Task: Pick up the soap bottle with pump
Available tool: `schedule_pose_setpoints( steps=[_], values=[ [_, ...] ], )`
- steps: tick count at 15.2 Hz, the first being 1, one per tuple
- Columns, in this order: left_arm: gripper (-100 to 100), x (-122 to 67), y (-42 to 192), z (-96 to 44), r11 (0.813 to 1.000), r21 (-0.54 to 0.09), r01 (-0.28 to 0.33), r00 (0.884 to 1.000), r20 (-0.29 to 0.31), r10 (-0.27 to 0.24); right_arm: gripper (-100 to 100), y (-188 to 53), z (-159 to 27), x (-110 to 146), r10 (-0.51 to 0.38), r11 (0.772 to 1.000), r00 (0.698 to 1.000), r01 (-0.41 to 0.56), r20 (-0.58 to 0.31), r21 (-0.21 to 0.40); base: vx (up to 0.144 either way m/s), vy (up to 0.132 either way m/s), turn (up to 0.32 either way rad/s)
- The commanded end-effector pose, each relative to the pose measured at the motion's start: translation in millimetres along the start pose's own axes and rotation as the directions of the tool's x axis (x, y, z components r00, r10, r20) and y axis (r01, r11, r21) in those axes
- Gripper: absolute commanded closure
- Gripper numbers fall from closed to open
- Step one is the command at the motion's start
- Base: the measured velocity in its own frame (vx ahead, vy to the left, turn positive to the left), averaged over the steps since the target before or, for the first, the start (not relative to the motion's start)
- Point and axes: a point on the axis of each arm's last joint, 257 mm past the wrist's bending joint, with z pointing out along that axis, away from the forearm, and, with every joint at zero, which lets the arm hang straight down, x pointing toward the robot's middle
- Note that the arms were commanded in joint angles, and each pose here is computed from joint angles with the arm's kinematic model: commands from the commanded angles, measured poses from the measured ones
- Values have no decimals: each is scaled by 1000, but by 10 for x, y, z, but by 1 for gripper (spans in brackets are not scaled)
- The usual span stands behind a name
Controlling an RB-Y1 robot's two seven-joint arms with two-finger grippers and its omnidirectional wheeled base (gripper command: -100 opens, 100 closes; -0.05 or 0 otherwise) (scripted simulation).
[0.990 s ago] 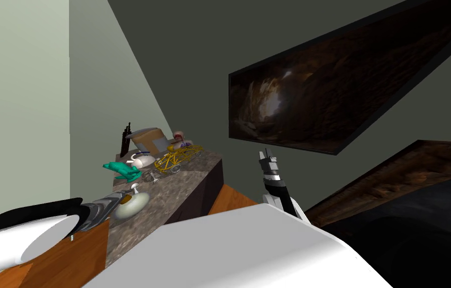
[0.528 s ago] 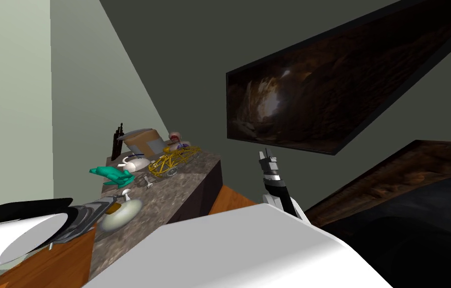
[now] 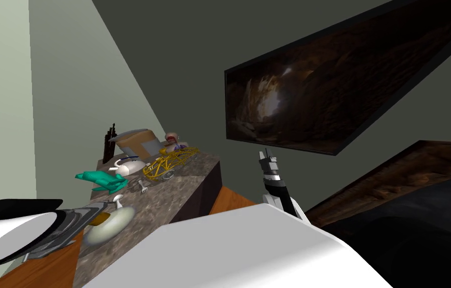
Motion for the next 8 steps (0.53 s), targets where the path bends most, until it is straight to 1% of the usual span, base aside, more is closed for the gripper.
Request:
schedule_pose_setpoints(
  steps=[1,2,3,5,6,7,8],
  values=[
    [-100,0,0,0,1000,0,0,1000,0,0,0,0,0,0,0,1000,1000,0,0,0,21,3,-14],
    [-100,0,43,104,1000,-7,7,1000,1,-7,0,0,0,0,0,1000,1000,0,0,0,7,10,-48],
    [-100,1,51,125,1000,-7,9,1000,1,-9,0,0,0,0,0,1000,1000,0,0,0,1,19,-73],
    [-100,4,81,211,1000,-10,13,1000,3,-13,0,0,0,0,0,1000,1000,0,0,0,-6,23,-51],
    [-100,5,70,162,1000,-11,11,1000,1,-11,0,0,0,0,0,1000,1000,0,0,0,-5,15,-17],
    [100,3,70,174,1000,-9,11,1000,2,-11,0,0,0,0,0,1000,1000,0,0,0,-1,6,-2],
    [100,3,68,173,1000,-9,11,1000,2,-11,0,0,0,0,0,1000,1000,0,0,0,-2,3,15]
  ],
)
